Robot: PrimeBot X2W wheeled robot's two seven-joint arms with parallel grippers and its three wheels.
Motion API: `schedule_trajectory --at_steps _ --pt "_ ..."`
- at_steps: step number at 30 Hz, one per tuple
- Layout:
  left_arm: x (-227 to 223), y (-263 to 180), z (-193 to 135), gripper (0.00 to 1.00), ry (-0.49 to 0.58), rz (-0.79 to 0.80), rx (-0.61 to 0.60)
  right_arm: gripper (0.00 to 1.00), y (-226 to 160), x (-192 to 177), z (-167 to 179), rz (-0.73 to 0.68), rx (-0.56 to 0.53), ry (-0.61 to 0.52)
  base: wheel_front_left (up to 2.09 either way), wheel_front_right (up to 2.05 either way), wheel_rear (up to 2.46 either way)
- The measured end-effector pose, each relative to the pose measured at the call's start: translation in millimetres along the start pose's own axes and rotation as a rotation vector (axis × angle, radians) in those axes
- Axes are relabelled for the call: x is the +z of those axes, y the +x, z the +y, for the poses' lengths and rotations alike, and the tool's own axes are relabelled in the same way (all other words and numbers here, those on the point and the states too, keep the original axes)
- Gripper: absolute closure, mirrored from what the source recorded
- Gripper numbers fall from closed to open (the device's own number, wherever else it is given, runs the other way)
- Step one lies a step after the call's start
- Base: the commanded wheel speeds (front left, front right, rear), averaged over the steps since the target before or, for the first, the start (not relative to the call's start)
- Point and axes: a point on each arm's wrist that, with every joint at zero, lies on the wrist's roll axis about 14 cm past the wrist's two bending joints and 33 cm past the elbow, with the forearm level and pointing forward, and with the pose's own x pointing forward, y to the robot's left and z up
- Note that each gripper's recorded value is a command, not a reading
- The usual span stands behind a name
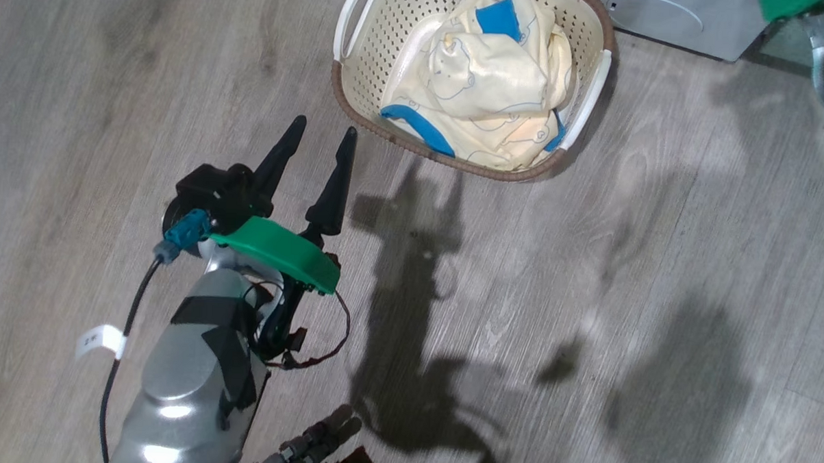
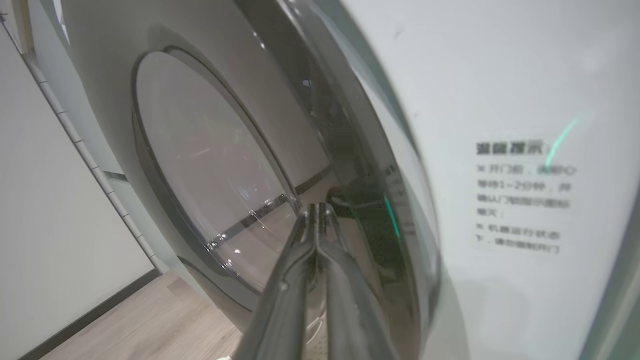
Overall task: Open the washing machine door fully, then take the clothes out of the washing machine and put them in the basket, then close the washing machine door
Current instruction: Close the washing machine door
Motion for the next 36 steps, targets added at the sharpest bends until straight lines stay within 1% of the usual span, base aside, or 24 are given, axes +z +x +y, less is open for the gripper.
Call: schedule_trajectory --at_steps 4,7,8,11,14,15,16,17,18,22,26,29,34,36 --pt "7 -2 2 0.0 -0.007 -0.019 0.007 1.0 0 14 14 -0.026 0.04 -0.008 0.0 0.0 0.0" --pt "17 -6 3 0.0 -0.013 -0.041 0.012 1.0 -7 23 29 -0.033 0.069 0.003 0.0 0.0 0.0" --pt "17 -6 3 0.0 -0.013 -0.041 0.012 1.0 -7 23 29 -0.033 0.069 0.003 0.0 0.0 0.0" --pt "28 -16 9 0.0 -0.024 -0.067 0.033 1.0 -25 20 46 -0.009 0.097 0.009 0.0 0.0 0.0" --pt "33 -28 12 0.0 -0.047 -0.078 0.041 1.0 -48 14 55 0.029 0.098 0.019 0.0 0.0 0.0" --pt "35 -32 13 0.0 -0.059 -0.082 0.046 0.87 -55 13 57 0.04 0.093 0.022 0.0 0.0 0.0" --pt "37 -37 16 0.0 -0.068 -0.085 0.048 0.67 -64 13 58 0.048 0.087 0.023 0.0 0.0 0.0" --pt "38 -42 17 0.0 -0.069 -0.085 0.045 0.31 -71 15 60 0.052 0.083 0.019 0.0 0.0 0.0" --pt "38 -47 20 0.0 -0.062 -0.081 0.043 0.0 -78 18 61 0.054 0.077 0.016 0.0 0.0 0.0" --pt "47 -65 35 0.0 -0.049 -0.093 0.051 0.0 -108 30 61 0.054 0.038 0.004 0.0 0.0 0.0" --pt "66 -77 40 0.0 -0.058 -0.146 0.044 0.0 -144 36 48 0.064 -0.041 0.0 0.0 0.0 0.0" --pt "76 -82 37 0.0 -0.066 -0.175 0.027 0.0 -173 37 35 0.073 -0.107 -0.015 0.0 0.0 0.0" --pt "80 -90 32 0.0 -0.042 -0.183 -0.013 0.0 -221 45 14 0.058 -0.216 -0.018 0.0 0.0 0.0" --pt "81 -90 24 0.0 -0.043 -0.187 -0.041 0.0 -243 60 0 0.01 -0.28 -0.016 0.0 0.0 0.0"
